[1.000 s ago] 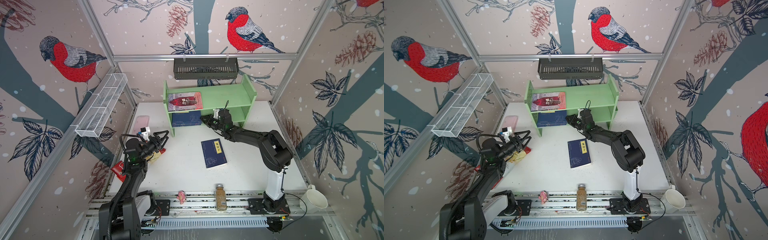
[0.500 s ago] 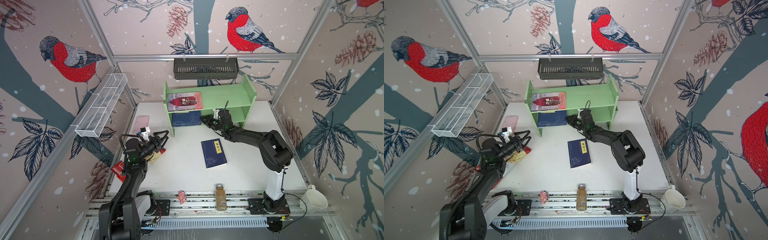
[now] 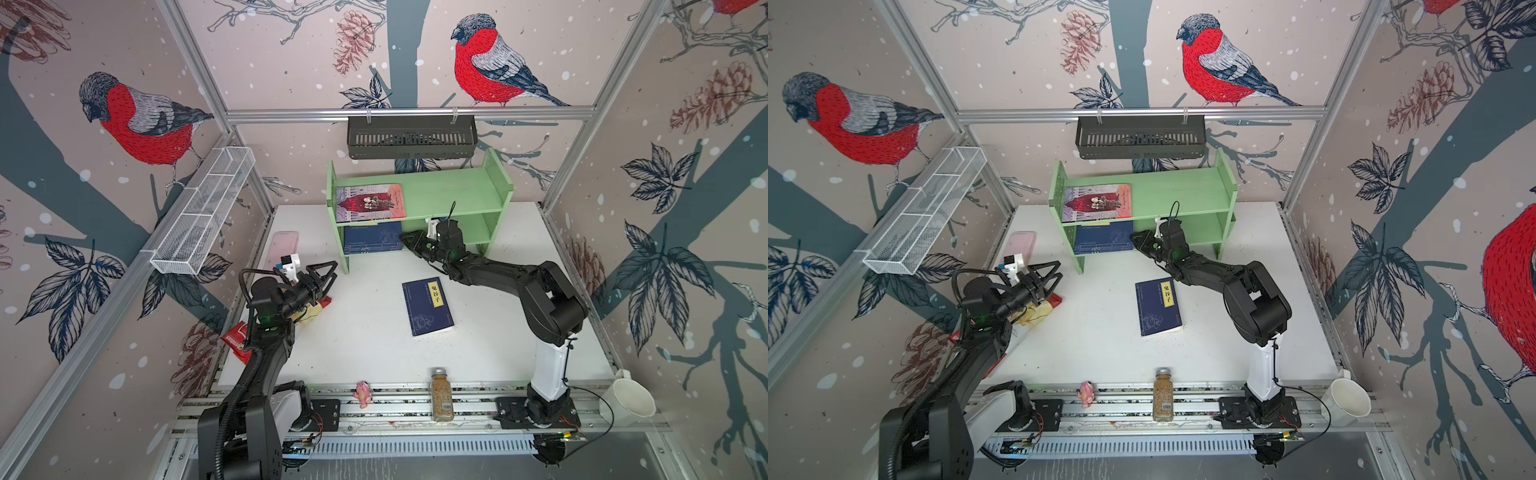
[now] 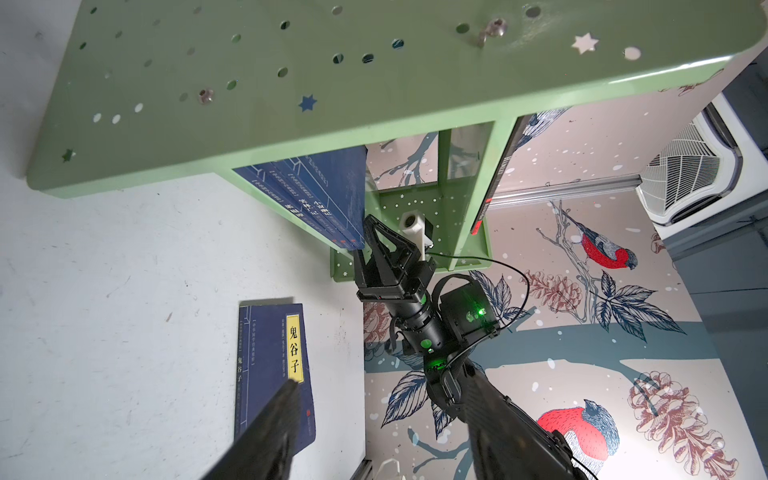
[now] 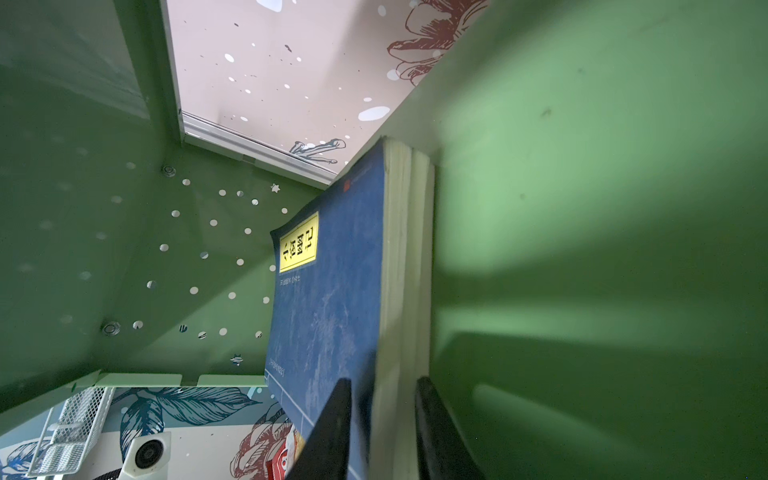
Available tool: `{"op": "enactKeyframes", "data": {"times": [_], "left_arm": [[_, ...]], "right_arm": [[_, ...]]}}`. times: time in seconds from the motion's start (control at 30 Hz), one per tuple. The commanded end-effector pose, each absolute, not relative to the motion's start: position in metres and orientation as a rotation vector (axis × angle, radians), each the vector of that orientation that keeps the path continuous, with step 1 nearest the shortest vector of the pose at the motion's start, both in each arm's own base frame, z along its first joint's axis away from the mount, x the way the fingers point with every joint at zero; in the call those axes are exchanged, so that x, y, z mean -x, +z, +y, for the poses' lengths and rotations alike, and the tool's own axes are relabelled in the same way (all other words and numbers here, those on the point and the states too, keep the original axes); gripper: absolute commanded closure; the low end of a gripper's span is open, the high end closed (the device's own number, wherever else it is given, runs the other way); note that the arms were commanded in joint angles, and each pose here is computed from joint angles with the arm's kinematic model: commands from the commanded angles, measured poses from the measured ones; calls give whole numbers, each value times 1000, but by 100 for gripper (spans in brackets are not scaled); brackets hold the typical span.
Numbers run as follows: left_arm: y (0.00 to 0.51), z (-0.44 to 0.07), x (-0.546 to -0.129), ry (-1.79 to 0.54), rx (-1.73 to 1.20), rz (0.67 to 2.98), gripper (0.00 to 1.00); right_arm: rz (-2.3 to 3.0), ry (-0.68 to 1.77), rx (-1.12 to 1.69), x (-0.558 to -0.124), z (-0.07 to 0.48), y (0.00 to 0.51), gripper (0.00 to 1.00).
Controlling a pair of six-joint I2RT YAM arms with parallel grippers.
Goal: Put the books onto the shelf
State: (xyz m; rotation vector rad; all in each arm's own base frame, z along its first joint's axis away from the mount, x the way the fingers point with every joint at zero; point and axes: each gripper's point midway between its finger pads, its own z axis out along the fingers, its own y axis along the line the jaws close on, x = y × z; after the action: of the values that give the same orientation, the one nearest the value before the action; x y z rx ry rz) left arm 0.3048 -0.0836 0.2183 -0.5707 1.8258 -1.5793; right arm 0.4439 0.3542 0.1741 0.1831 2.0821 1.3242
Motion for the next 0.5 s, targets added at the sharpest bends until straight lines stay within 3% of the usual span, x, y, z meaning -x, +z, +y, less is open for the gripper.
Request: {"op": "enactKeyframes", "data": {"times": [0.0, 0.47], "left_arm": [[227, -84, -303, -1587, 524, 1800, 36], [228, -84, -303, -1586, 527, 1798, 35]], "right_arm": [[2042, 1280, -166, -448, 348, 188, 71], [2046, 1269, -158, -447, 346, 189, 81]]}}
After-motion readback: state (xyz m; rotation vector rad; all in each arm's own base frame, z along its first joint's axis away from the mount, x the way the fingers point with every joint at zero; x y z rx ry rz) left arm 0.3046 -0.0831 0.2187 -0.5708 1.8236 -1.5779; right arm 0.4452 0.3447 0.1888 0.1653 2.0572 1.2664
